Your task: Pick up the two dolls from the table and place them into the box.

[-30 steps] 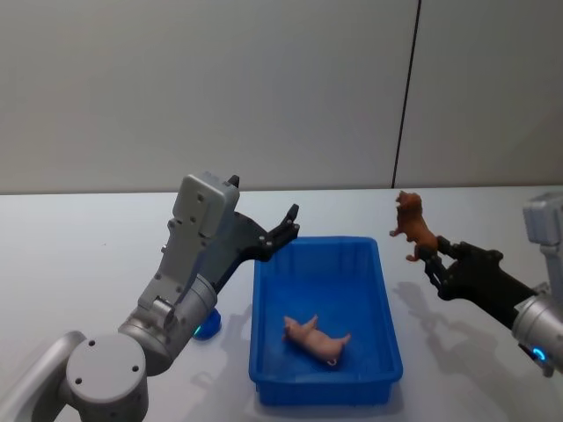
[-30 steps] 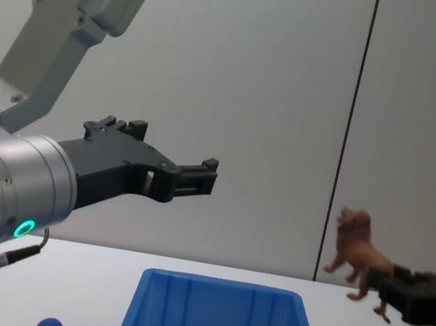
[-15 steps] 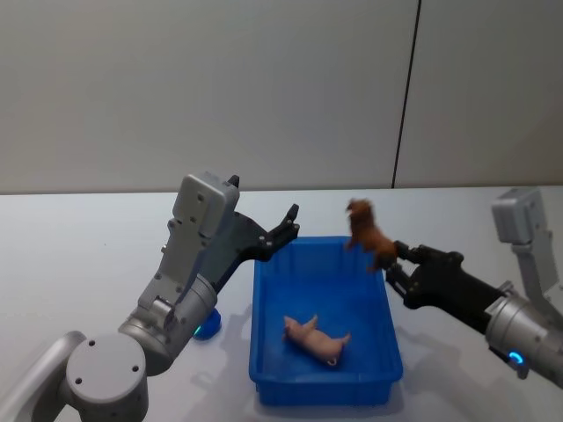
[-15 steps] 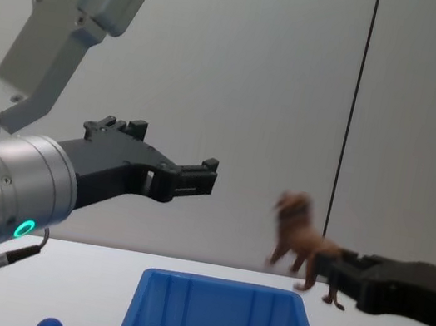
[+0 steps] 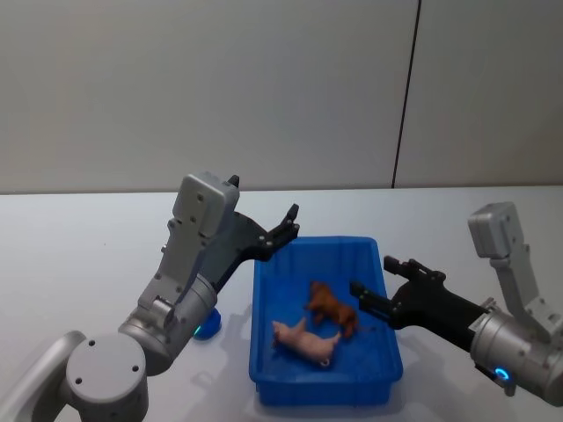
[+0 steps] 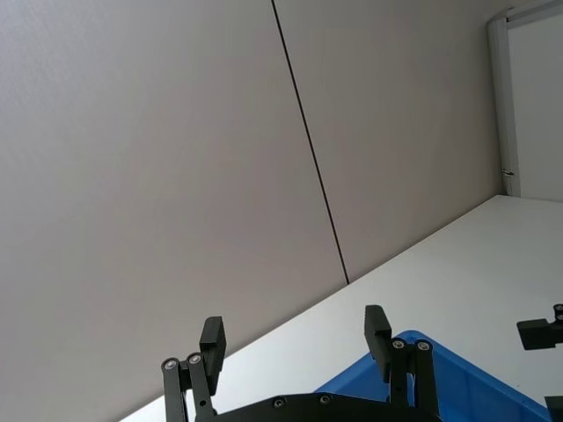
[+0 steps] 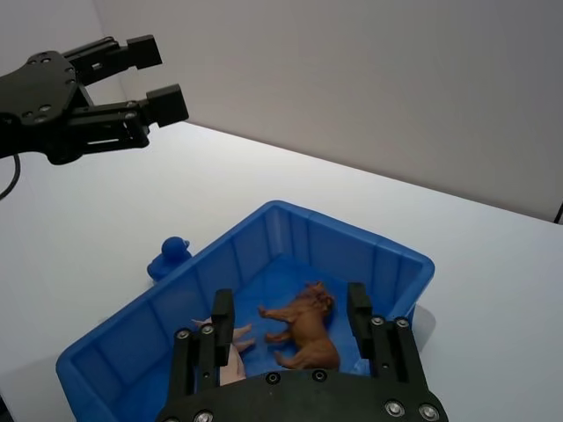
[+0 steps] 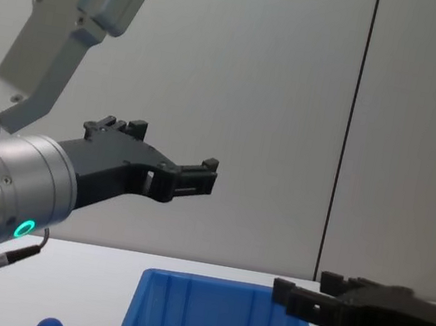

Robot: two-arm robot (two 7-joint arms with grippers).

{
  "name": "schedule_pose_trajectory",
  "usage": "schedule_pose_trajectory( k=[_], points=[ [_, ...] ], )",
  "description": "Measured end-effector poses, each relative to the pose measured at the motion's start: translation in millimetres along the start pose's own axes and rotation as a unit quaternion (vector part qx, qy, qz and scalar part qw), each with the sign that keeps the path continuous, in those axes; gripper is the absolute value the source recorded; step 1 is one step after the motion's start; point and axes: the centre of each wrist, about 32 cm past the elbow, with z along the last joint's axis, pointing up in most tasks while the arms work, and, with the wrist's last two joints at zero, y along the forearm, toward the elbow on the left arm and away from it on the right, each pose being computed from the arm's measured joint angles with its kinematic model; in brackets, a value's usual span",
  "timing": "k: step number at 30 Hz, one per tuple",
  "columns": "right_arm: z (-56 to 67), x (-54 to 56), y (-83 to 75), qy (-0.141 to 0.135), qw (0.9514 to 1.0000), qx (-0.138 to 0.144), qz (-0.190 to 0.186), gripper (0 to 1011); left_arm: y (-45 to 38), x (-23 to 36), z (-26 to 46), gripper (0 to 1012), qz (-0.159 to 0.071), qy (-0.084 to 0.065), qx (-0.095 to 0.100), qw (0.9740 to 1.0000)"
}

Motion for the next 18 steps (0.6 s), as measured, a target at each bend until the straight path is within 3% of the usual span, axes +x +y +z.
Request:
schedule_pose_trajectory(
  k=[10, 18],
  points=[
    [-4.3, 6.4, -16.6, 0.000, 0.9995, 0.002, -0.031, 999, 0.0, 0.0, 0.0, 1001, 0.000, 0.000, 0.000, 1.0000],
    [-8.7, 13.6, -37.9, -0.001, 0.9983, 0.009, -0.057, 1001, 0.0, 0.0, 0.0, 1001, 0.000, 0.000, 0.000, 1.0000]
  ],
)
